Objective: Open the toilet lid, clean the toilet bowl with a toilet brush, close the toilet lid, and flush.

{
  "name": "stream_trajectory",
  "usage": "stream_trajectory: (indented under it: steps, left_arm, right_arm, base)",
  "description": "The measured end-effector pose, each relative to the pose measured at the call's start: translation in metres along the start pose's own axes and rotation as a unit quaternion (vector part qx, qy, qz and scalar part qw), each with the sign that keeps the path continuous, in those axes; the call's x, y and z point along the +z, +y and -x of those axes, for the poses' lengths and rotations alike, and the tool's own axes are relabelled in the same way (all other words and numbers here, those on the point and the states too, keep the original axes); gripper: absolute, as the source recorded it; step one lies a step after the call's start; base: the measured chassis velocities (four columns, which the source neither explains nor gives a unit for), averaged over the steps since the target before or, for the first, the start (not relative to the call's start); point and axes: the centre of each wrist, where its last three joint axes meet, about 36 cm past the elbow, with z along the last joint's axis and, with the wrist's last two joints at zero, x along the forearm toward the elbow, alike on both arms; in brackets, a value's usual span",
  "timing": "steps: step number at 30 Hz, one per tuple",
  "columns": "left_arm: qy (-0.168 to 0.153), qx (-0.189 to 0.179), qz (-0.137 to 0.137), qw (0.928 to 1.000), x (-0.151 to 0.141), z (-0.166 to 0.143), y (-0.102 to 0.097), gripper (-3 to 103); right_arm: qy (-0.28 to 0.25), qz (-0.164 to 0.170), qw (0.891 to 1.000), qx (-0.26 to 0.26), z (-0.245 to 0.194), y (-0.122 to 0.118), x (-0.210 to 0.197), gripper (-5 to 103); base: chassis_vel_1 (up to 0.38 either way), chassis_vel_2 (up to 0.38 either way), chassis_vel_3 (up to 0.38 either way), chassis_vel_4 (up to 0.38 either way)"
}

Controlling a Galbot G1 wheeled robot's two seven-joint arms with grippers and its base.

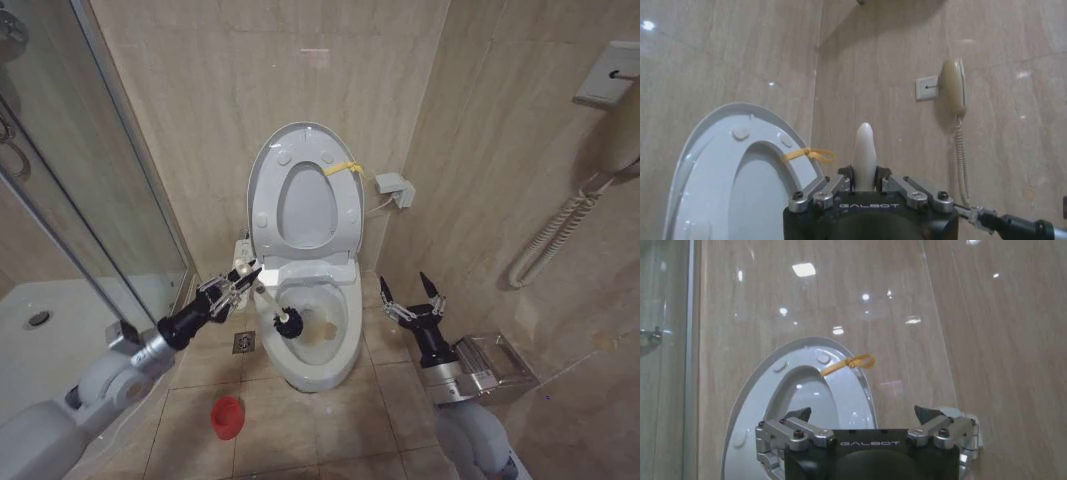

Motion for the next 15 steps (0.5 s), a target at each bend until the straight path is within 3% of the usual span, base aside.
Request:
stream_trajectory:
  steps: [9, 15]
  left_arm:
    - [0.003, 0.043, -0.009, 0.9990, 0.022, 0.032, 0.016, 21]
    - [0.029, 0.086, -0.017, 0.9957, 0.063, 0.059, 0.026, 21]
  right_arm:
    - [0.004, -0.003, 1.000, 0.013, 0.005, -0.002, 0.013, 100]
    - [0.002, -0.011, 1.000, 0.019, 0.011, -0.007, 0.022, 100]
  base:
    - [-0.051, 0.052, 0.048, -0.047]
    - [-0.163, 0.151, 0.165, -0.163]
